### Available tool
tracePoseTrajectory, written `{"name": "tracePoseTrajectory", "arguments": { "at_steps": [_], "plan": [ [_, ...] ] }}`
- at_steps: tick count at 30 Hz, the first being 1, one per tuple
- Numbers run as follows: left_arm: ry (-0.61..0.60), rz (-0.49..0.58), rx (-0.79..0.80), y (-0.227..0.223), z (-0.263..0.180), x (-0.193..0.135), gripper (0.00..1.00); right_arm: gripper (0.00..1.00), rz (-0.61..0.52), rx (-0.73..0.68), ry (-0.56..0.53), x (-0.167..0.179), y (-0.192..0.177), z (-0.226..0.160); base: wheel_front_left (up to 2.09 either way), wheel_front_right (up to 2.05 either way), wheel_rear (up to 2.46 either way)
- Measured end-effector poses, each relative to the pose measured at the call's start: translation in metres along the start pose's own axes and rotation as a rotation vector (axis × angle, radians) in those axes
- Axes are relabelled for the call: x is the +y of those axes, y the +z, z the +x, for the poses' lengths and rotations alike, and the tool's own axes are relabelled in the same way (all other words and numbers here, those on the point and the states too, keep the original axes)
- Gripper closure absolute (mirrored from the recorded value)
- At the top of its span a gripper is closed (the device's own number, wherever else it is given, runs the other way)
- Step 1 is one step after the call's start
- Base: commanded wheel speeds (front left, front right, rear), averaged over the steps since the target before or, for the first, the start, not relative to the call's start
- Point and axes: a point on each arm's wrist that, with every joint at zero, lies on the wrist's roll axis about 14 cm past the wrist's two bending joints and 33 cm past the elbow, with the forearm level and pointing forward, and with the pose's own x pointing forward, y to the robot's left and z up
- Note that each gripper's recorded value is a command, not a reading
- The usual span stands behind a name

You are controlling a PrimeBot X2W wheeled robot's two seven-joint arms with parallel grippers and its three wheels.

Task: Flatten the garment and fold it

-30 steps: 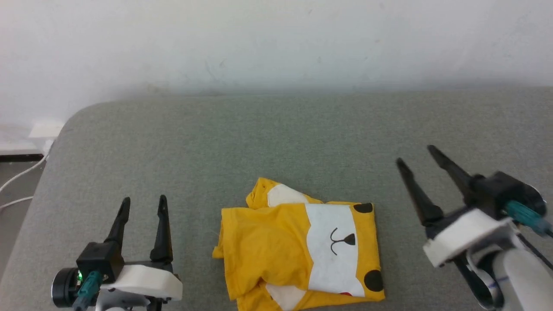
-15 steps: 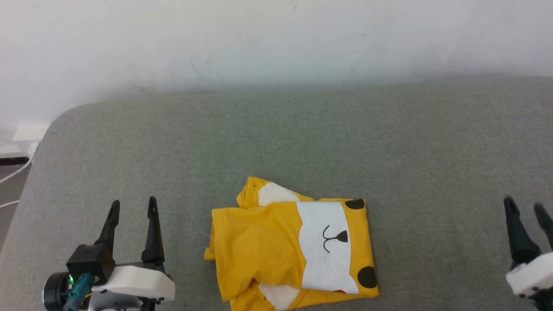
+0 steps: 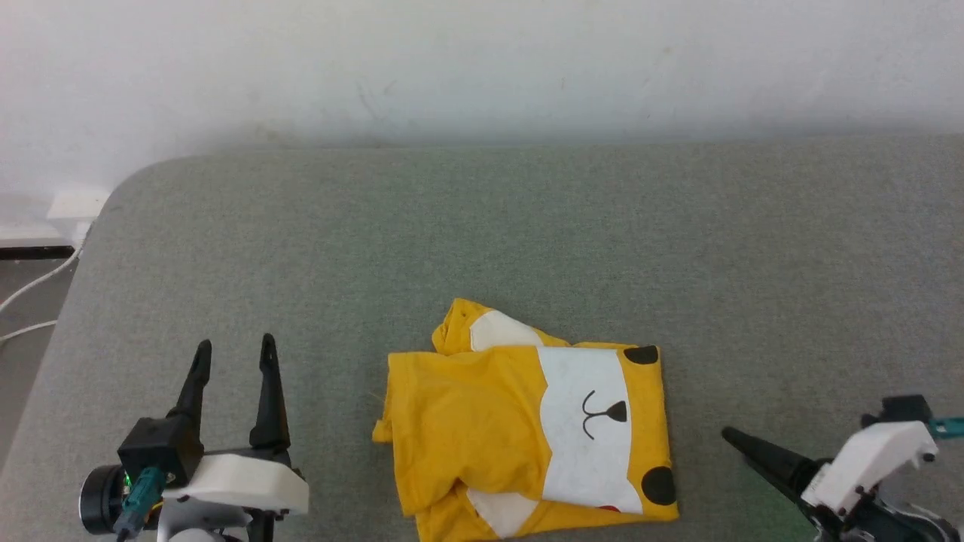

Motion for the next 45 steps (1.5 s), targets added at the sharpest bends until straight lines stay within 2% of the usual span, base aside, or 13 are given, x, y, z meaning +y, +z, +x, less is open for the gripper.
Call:
{"name": "tracePoseTrajectory", "arguments": {
  "at_steps": [5, 10, 11, 12, 13, 18, 24, 27, 28, 33, 39, 45],
  "plan": [
    [0.004, -0.001, -0.005, 0.002, 0.0, 0.001, 0.0, 0.0, 0.022, 0.104, 0.103, 0.035, -0.017, 0.025, 0.0, 0.0, 0.0],
    [0.012, -0.001, -0.009, 0.003, -0.002, 0.003, 0.0, 0.0, 0.005, 0.234, 0.161, 0.061, -0.047, 0.044, 0.0, 0.0, 0.0],
    [0.014, -0.001, -0.009, 0.003, -0.003, 0.004, 0.0, 0.29, -0.001, 0.252, 0.161, 0.062, -0.053, 0.046, 0.0, 0.0, 0.0],
    [0.016, -0.001, -0.009, 0.003, -0.003, 0.005, 0.0, 0.78, -0.006, 0.267, 0.161, 0.063, -0.057, 0.048, 0.0, 0.0, 0.0],
    [0.018, 0.0, -0.009, 0.003, -0.004, 0.005, 0.0, 1.0, -0.011, 0.279, 0.162, 0.065, -0.06, 0.05, 0.0, 0.0, 0.0],
    [0.016, 0.002, -0.009, 0.003, -0.005, 0.005, 0.0, 1.0, -0.101, 0.254, 0.159, 0.075, -0.059, 0.056, 0.0, 0.0, 0.0],
    [0.0, 0.005, -0.021, 0.007, -0.002, -0.001, 0.0, 1.0, -0.411, 0.109, 0.058, 0.064, -0.023, 0.049, 0.0, 0.0, 0.0],
    [-0.019, 0.019, -0.031, 0.009, 0.001, -0.008, 0.0, 1.0, -0.652, 0.06, -0.055, 0.046, -0.002, 0.04, 0.0, 0.0, 0.0],
    [-0.024, 0.02, -0.033, 0.01, 0.002, -0.01, 0.0, 1.0, -0.7, 0.043, -0.093, 0.038, 0.007, 0.036, 0.0, 0.0, 0.0],
    [-0.081, 0.012, -0.048, 0.012, 0.012, -0.032, 0.0, 1.0, -0.837, -0.048, -0.239, 0.013, 0.047, 0.011, 0.0, 0.0, 0.0],
    [-0.19, -0.015, -0.065, 0.014, 0.03, -0.072, 0.0, 1.0, -0.839, -0.161, -0.462, -0.038, 0.104, -0.041, 0.0, 0.0, 0.0],
    [-0.342, -0.043, -0.094, 0.017, 0.059, -0.124, 0.0, 1.0, -0.727, -0.308, -0.617, -0.077, 0.153, -0.086, 0.0, 0.0, 0.0]
  ]
}}
